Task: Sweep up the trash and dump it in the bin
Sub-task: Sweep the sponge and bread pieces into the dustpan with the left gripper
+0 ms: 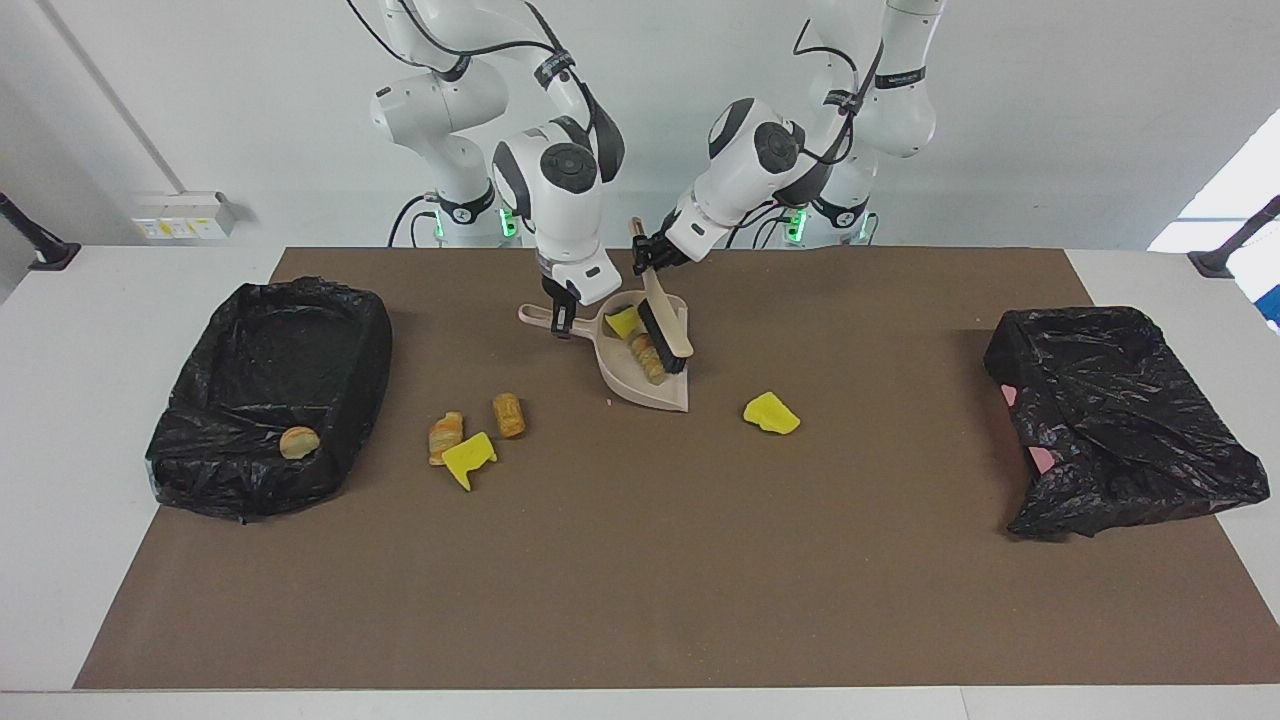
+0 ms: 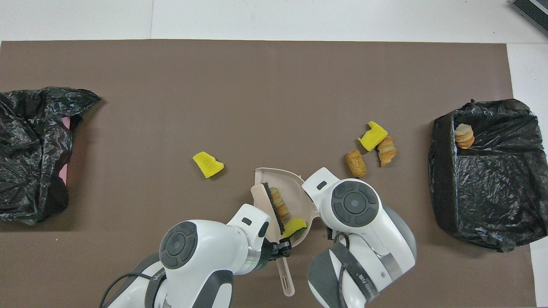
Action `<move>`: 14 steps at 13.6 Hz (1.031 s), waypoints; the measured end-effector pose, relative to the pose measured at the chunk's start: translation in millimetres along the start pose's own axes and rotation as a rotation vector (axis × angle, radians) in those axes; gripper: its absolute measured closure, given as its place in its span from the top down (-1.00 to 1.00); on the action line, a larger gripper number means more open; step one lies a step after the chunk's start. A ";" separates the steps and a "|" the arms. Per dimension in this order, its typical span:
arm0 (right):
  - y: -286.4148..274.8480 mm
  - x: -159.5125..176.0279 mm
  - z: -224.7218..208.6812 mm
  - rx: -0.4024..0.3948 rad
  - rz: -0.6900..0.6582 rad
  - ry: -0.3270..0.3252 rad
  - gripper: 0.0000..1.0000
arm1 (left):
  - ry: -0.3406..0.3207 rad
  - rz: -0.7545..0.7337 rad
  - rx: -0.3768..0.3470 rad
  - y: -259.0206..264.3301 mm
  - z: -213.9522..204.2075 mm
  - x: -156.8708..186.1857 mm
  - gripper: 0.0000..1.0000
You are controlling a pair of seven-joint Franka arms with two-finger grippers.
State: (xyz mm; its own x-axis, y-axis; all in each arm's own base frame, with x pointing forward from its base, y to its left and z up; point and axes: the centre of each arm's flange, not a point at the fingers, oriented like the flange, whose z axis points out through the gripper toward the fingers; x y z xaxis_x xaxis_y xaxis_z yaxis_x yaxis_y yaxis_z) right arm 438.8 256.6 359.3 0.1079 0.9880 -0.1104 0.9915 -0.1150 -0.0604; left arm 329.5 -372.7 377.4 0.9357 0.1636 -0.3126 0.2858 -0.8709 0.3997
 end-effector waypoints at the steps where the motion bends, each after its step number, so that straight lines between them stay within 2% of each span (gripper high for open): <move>1: 0.0 0.0 0.0 0.000 0.000 0.000 -0.37 | 0.022 0.014 0.018 -3.2 -5.2 8.0 -0.48; 3: -0.1 -0.1 0.3 0.000 0.008 0.000 -0.37 | 0.070 0.052 0.081 -13.3 -21.6 30.4 -0.48; 7: -5.4 5.3 -0.2 0.001 0.125 -0.003 -0.37 | 0.138 0.185 0.280 -33.1 -69.2 84.3 -0.48; 10: -15.7 15.5 -2.4 0.001 0.209 -0.010 -0.37 | 0.121 0.309 0.382 -56.1 -98.8 134.2 -0.48; 14: -15.4 15.2 -3.6 -0.001 0.212 -0.007 -0.37 | 0.061 0.462 0.505 -105.7 -118.5 194.0 -0.48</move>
State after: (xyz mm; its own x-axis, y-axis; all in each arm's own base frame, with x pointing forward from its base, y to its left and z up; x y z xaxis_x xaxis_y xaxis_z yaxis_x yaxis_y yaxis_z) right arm 425.5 273.8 362.1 0.3141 0.9408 -0.1275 0.9466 -0.3206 -0.0336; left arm 505.3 -194.0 376.7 0.9527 -0.2635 -0.1516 -0.2628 -0.9645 0.0250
